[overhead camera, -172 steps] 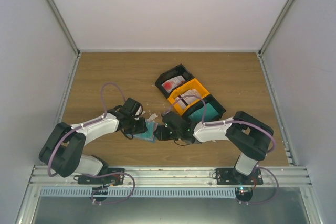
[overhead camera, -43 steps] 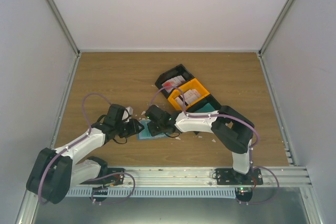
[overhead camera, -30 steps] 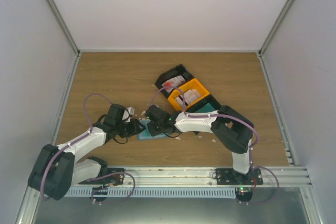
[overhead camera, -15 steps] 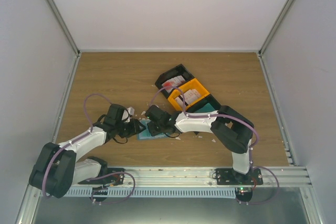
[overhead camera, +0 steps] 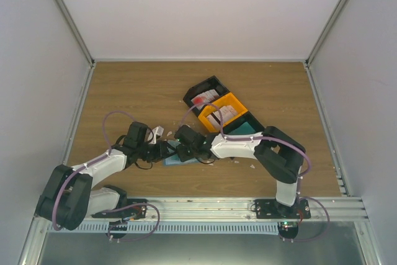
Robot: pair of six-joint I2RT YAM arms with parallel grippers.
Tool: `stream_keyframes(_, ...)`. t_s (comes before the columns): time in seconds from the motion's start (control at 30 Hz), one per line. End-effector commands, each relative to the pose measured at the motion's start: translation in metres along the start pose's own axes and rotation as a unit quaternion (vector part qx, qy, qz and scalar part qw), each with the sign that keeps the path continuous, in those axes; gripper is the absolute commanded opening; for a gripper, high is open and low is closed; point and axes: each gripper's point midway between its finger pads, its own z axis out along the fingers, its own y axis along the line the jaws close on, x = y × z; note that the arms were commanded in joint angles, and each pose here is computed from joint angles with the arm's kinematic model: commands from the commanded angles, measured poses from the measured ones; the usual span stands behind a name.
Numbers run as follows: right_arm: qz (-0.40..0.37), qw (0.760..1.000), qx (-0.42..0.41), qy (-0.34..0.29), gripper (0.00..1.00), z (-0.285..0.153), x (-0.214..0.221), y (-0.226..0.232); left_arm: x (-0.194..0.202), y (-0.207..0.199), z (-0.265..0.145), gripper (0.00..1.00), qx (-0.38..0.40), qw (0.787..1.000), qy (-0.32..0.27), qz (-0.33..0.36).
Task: Put the credit cards into the card holder
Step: Turn over the card slot in the card holder.
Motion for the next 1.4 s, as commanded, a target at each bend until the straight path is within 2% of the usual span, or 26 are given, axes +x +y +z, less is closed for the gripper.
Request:
stream_keyframes(0.0,0.022,0.998,0.035,-0.042,0.19,-0.027,-0.014,-0.014,-0.007,-0.015,-0.002,0.4,0.036,0.999,-0.006,0.035)
stream_keyframes(0.23,0.051,0.99,0.08,-0.103,0.26,-0.069,-0.031,-0.037,-0.011,-0.026,0.002,0.47,0.064,0.997,-0.003,0.035)
stream_keyframes(0.47,0.077,0.984,0.107,-0.119,0.34,-0.099,-0.027,-0.074,-0.01,-0.048,0.014,0.53,0.099,0.994,0.019,0.049)
stream_keyframes(0.6,0.075,0.983,0.133,-0.104,0.44,-0.112,-0.017,-0.107,-0.012,-0.061,0.024,0.59,0.108,0.992,0.021,0.065)
stream_keyframes(0.8,0.094,0.977,0.172,-0.08,0.45,-0.125,-0.003,-0.156,-0.019,-0.061,0.048,0.62,0.091,0.994,0.017,0.059)
stream_keyframes(1.1,0.106,0.977,0.167,-0.086,0.5,-0.148,-0.001,-0.178,-0.027,-0.044,0.05,0.65,0.043,0.997,-0.013,0.06)
stream_keyframes(1.27,0.094,0.982,0.154,-0.06,0.49,-0.146,0.003,-0.187,-0.031,-0.068,0.038,0.67,0.066,0.993,-0.041,0.091)
stream_keyframes(1.37,0.09,0.981,0.168,-0.03,0.43,-0.138,0.012,-0.197,-0.03,-0.089,0.039,0.7,0.081,0.99,-0.047,0.104)
